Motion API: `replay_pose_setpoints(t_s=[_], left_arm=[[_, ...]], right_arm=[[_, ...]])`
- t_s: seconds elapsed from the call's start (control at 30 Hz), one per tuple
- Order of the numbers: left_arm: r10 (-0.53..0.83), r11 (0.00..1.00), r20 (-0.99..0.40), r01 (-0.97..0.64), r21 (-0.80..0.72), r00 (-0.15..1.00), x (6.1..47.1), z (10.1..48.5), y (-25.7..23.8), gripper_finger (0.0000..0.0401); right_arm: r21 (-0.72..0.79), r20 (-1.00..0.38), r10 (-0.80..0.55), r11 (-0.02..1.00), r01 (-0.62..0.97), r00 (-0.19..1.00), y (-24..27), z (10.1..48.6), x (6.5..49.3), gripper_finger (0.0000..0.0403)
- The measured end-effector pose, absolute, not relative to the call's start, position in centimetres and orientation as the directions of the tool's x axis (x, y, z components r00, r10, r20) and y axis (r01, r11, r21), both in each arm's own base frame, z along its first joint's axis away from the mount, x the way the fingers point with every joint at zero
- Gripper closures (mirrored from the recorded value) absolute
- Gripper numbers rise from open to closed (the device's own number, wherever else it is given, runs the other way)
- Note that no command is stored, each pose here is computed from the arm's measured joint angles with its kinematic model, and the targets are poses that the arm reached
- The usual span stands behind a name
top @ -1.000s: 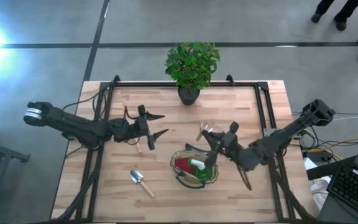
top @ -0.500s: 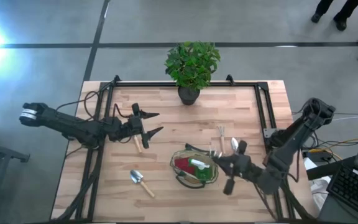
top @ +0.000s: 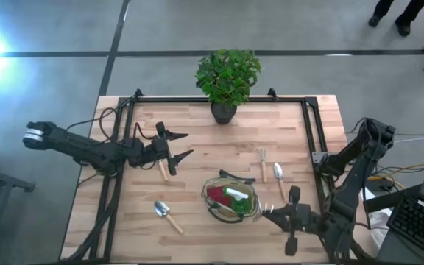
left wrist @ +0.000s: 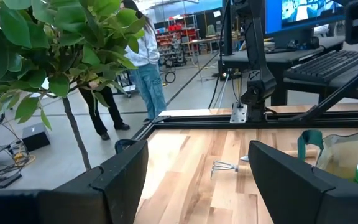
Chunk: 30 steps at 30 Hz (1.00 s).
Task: Pick & Place Garden tools in Gardening bag
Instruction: Put the left brown hand rake into the green gardening bag
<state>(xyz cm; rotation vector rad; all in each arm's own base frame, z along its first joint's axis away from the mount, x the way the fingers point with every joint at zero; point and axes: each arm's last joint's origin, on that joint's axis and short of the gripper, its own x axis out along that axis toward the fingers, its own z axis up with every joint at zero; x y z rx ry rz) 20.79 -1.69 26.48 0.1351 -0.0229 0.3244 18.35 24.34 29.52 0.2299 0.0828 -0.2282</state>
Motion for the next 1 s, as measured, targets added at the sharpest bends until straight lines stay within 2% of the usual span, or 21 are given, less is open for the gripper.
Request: replay_pose_setpoints(t_s=[0.23, 0.47, 1.0], left_arm=[[0.319, 0.938, 0.044, -0.322, 0.129, 0.947, 20.8, 26.5, -1.6, 0.0121], [0.318, 0.938, 0.044, -0.321, 0.128, 0.947, 20.8, 26.5, -1.6, 0.0121], [0.320, 0.938, 0.043, -0.323, 0.127, 0.946, 20.8, 26.5, -1.6, 0.0121]], right_arm=[[0.195, -0.119, -0.225, 0.950, 0.245, 0.967, 25.3, 28.0, 18.3, 0.0394], [0.195, -0.146, -0.317, 0.920, 0.341, 0.937, 24.7, 26.1, 18.1, 0.0394], [0.192, -0.148, -0.387, 0.892, 0.410, 0.910, 23.4, 25.3, 19.0, 0.0394]])
